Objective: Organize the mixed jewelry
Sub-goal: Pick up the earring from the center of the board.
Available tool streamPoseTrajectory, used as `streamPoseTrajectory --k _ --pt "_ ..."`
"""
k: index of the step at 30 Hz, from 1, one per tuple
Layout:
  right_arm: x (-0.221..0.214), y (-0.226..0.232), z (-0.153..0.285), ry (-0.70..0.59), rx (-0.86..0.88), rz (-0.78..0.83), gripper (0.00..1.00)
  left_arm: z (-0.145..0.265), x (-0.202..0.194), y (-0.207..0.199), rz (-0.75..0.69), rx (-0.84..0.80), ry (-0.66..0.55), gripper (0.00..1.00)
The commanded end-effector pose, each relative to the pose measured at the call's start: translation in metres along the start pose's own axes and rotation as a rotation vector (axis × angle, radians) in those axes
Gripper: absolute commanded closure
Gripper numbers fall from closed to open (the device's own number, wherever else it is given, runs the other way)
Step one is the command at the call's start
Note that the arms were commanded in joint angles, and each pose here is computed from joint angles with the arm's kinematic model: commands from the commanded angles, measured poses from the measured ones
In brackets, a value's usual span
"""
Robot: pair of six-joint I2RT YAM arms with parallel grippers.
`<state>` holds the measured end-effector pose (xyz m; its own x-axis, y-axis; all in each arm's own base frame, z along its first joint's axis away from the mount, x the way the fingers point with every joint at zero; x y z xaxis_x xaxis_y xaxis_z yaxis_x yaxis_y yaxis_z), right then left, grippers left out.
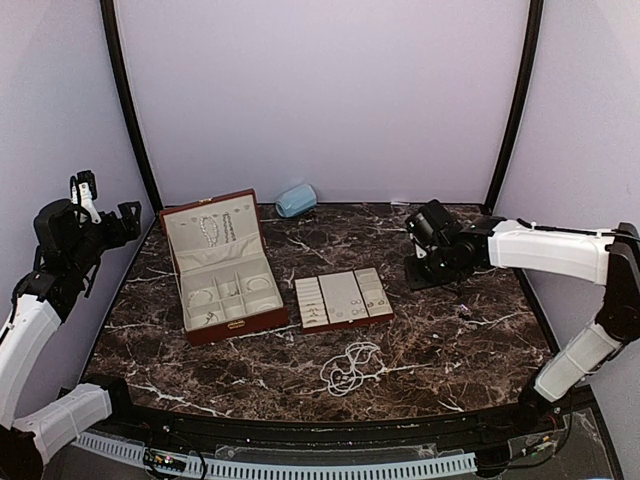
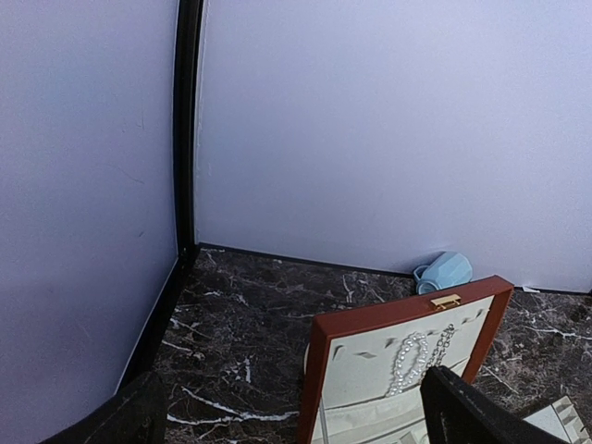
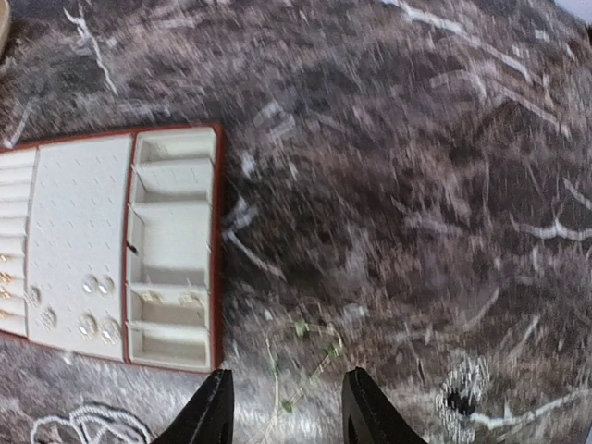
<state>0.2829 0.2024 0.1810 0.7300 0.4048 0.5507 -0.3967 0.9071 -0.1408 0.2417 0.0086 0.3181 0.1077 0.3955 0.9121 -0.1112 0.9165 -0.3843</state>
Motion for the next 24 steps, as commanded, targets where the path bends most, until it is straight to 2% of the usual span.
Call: streamPoseTrajectory --k 1,5,9,24 --pt "-0.063 -0.011 0.005 0.216 -0.067 -0.151 0.60 0.001 0.003 -0.001 0.009 -0.005 -0.017 0.02" --pt "-0.098 -0.015 0.003 0.284 -0.096 -0.213 0.63 -0.001 0.002 -0.001 0.010 -0.007 -0.010 0.02" --pt "-0.115 -0.013 -0.005 0.321 -0.095 -0.241 0.66 -0.001 0.001 0.000 0.011 -0.006 -0.008 0.02" --pt "-0.114 -0.005 -0.027 0.325 -0.080 -0.226 0.82 0.001 0.003 0.000 0.009 -0.002 -0.017 0.02"
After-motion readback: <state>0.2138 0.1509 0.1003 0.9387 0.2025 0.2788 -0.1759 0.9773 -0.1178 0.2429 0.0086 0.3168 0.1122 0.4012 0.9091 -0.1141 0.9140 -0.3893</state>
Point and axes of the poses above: each gripper's point midway between its finger pads, its own z axis back along the fingers, its own y axis along the line the jaws close on, x = y × z, the point moved 7 cm from there along z, back along the fingers, and after that the axes turned 13 degrees about z, right-handed, at the moved point
